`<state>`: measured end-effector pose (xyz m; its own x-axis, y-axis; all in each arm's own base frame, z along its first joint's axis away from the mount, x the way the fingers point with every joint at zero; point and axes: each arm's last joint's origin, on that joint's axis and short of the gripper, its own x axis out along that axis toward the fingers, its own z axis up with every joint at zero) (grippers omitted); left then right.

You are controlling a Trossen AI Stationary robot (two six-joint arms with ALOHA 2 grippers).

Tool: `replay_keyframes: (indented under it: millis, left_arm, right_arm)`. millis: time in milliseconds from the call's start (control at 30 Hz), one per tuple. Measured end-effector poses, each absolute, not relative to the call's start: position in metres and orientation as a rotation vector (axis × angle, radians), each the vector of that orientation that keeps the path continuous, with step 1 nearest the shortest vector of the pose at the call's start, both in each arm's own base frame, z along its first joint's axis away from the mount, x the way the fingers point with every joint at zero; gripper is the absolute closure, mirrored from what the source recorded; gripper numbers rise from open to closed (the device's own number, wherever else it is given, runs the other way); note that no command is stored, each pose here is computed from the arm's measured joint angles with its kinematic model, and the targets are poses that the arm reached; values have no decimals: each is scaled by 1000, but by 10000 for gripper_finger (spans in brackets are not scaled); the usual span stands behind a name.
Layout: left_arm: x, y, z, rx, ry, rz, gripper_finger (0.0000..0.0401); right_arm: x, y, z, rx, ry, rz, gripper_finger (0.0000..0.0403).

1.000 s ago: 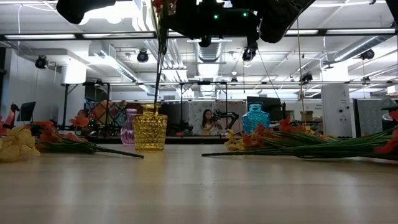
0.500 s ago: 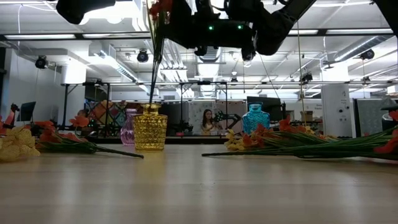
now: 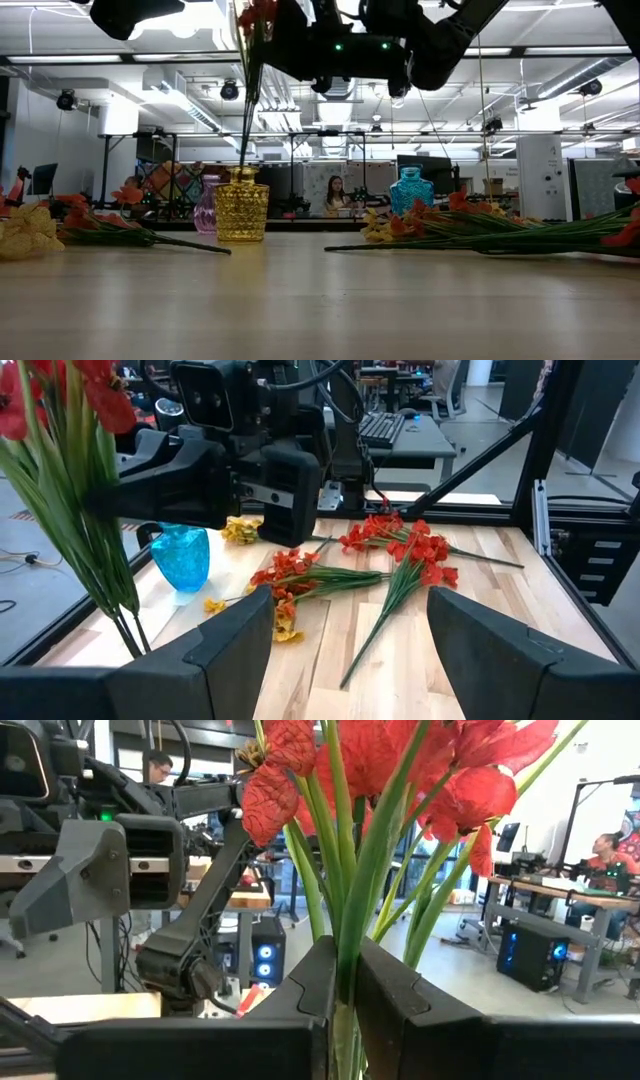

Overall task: Sort flowers into vase by color
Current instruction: Put the left red flower into the yellow vase, then put the left yellow flower into the blue vase

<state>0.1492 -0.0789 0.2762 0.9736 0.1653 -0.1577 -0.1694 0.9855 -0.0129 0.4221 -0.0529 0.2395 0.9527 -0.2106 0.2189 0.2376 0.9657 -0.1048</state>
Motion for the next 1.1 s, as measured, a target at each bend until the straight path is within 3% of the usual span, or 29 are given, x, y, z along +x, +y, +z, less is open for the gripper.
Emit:
replay_keyframes:
  millis: [667,1100]
  left_arm:
    - [149,-79,276,-23,162,169,155]
    - [149,-79,275,-38,164,170,155]
  right_arm:
    - [424,-53,227,-95,-79,-219,209]
    - [409,-52,240,-64,130,-230,182]
